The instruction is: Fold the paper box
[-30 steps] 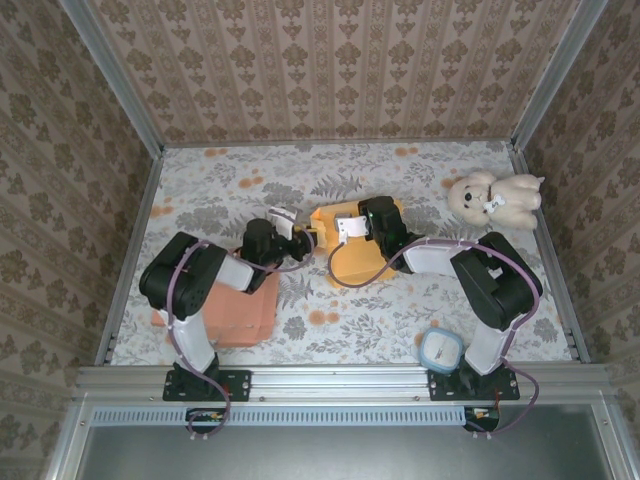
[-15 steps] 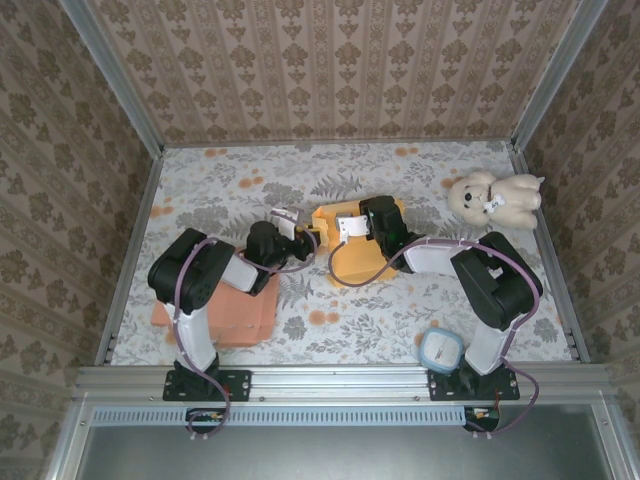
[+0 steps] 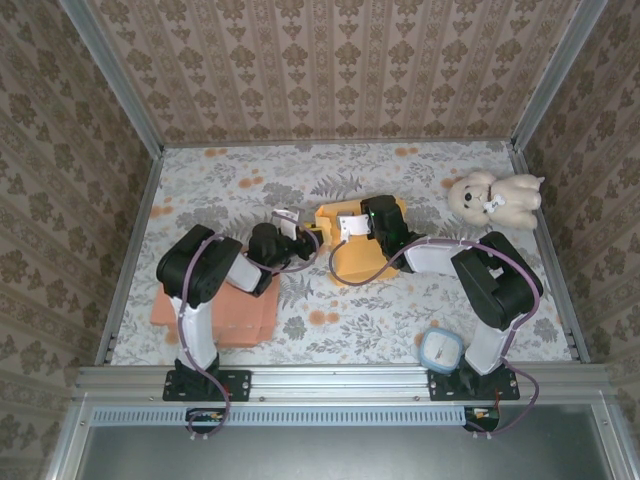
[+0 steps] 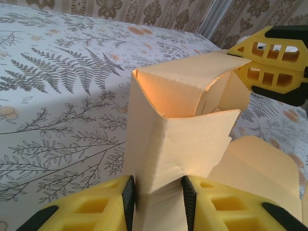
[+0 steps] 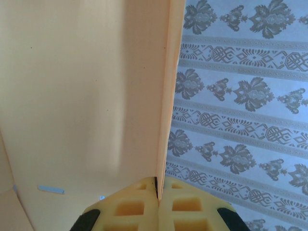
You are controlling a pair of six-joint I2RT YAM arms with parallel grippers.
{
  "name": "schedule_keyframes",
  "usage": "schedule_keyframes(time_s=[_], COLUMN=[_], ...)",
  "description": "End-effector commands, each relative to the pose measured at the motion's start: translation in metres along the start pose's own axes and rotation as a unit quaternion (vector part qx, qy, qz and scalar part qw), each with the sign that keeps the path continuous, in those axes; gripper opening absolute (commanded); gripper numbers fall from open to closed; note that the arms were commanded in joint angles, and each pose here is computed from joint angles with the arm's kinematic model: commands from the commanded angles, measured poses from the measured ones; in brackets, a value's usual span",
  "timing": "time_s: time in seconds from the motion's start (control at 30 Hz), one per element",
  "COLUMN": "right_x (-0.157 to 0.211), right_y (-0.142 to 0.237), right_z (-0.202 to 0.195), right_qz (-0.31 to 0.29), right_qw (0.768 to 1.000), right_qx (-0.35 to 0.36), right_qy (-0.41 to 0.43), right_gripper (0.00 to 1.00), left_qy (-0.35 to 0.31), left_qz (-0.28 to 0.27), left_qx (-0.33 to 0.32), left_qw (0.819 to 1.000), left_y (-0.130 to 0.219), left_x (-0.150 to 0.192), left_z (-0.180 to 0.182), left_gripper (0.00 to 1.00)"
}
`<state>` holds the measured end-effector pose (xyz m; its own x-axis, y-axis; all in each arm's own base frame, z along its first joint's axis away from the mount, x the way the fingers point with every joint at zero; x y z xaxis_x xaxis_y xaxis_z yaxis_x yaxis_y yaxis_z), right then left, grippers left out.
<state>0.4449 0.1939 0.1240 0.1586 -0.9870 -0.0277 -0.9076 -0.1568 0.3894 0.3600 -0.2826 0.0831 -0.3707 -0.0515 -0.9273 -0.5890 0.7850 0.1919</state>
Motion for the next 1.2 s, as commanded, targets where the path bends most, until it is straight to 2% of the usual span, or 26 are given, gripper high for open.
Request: schedule_keyframes(time_s=[0.0, 0.3, 0.53, 0.77, 1.07, 1.17], right_x=[-0.005, -0.006, -0.006, -0.006, -0.006, -0.006], right_y=[0.0, 0.002, 0.003, 0.003, 0.004, 0.004], right_z=[0.021, 0.02, 0.021, 0.024, 0.028, 0.03], right_qz=[-0.011, -0.012, -0.013, -0.013, -0.013, -0.013], right_qw=[1.0, 1.0, 1.0, 1.0, 1.0, 1.0], right_qx=[-0.028, -0.026, -0.025, -0.026, -0.024, -0.025], right_qy=[0.008, 0.002, -0.004, -0.008, -0.011, -0.014], right_gripper=[0.0, 0.0, 0.0, 0.0, 0.0, 0.0], left_qy=[0.0, -0.01, -0.011, -0.028, -0.037, -0.041], left_qz=[-0.015, -0.008, -0.005, 0.01, 0.006, -0.006], left_qx=[0.025, 0.023, -0.018, -0.056, -0.115, -0.113], left_qw=[1.0, 1.0, 1.0, 0.998, 0.993, 0.993], left_y=[-0.008, -0.018, -0.023, -0.027, -0.021, -0.022], left_x=[-0.008, -0.007, -0.007, -0.001, 0.003, 0.0], left_z=[-0.013, -0.021, -0.011, -0.007, 0.011, 0.009], left_gripper=[0.35, 0.35, 0.35, 0.4, 0.39, 0.44])
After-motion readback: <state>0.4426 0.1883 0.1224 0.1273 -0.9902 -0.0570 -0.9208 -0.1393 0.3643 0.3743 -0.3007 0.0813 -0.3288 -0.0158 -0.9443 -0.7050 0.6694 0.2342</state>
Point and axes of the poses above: each hand's point on the last joint's axis, 136 mm out from that joint toward the fingers, its own y axis back along the fingers, its own z axis along the line the jaws close on, x = y × z, the point moved 1 cm from there along y, back along the fingers, and after that the axes turned 5 degrees about -y, right-handed, at the moved point
